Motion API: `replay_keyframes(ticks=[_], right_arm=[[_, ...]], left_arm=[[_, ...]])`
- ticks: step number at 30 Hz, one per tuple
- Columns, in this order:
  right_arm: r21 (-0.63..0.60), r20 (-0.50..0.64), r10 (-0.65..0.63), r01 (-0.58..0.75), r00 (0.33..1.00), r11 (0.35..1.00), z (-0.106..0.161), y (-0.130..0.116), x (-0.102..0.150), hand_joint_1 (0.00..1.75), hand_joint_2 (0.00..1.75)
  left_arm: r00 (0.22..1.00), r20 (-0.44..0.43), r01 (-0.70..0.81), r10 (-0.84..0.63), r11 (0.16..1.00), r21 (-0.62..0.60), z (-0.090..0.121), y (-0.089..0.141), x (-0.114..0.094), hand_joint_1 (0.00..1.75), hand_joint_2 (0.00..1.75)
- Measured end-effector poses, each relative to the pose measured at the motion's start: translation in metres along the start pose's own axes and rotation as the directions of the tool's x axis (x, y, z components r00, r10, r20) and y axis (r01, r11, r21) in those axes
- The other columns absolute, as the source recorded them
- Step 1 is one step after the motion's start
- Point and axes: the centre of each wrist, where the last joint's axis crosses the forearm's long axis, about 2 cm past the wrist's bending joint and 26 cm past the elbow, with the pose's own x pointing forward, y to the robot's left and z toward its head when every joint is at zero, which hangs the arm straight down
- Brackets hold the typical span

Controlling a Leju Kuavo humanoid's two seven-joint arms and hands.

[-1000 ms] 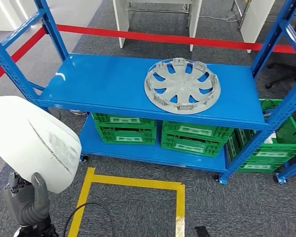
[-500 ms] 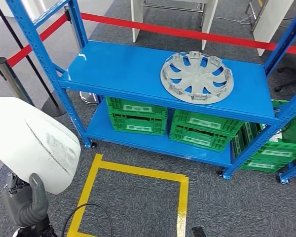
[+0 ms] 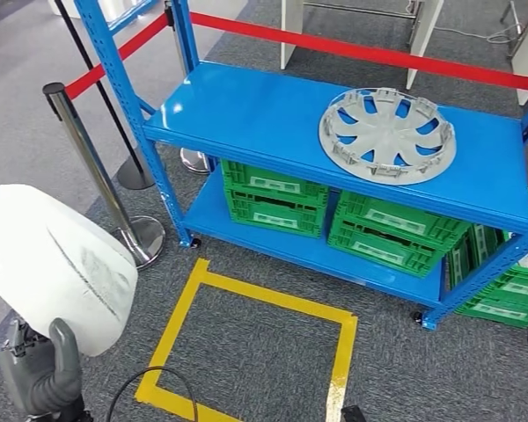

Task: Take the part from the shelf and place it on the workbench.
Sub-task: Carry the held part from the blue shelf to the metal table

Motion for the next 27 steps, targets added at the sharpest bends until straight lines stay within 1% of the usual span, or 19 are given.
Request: replay_keyframes(ticks=[5, 14, 19, 27], right_arm=[[0.013, -0.008, 0.025, -0.025, 1.000, 1.000, 0.0004, 0.0013, -0.0013, 0.00, 0.00], [0.026, 0.000, 0.059, -0.059, 0.998, 0.998, 0.0005, 0.0049, 0.0031, 0.00, 0.00], [0.029, -0.007, 0.061, -0.061, 0.998, 0.998, 0.0012, 0.0056, -0.0007, 0.00, 0.00], [0.032, -0.023, 0.092, -0.091, 0.995, 0.995, 0.0015, 0.0061, -0.0019, 0.00, 0.00]], left_arm=[[0.999, 0.007, 0.039, -0.039, 0.999, -0.007, 0.0008, 0.0013, 0.0001, 1.75, 1.75], [1.000, 0.017, -0.003, 0.003, 1.000, -0.019, -0.0028, -0.0009, 0.0022, 1.75, 1.75], [1.000, 0.024, -0.007, 0.008, 1.000, -0.019, -0.0042, -0.0034, 0.0029, 1.75, 1.75], [0.997, 0.044, 0.064, -0.063, 0.998, -0.017, -0.0041, -0.0055, 0.0034, 1.75, 1.75]])
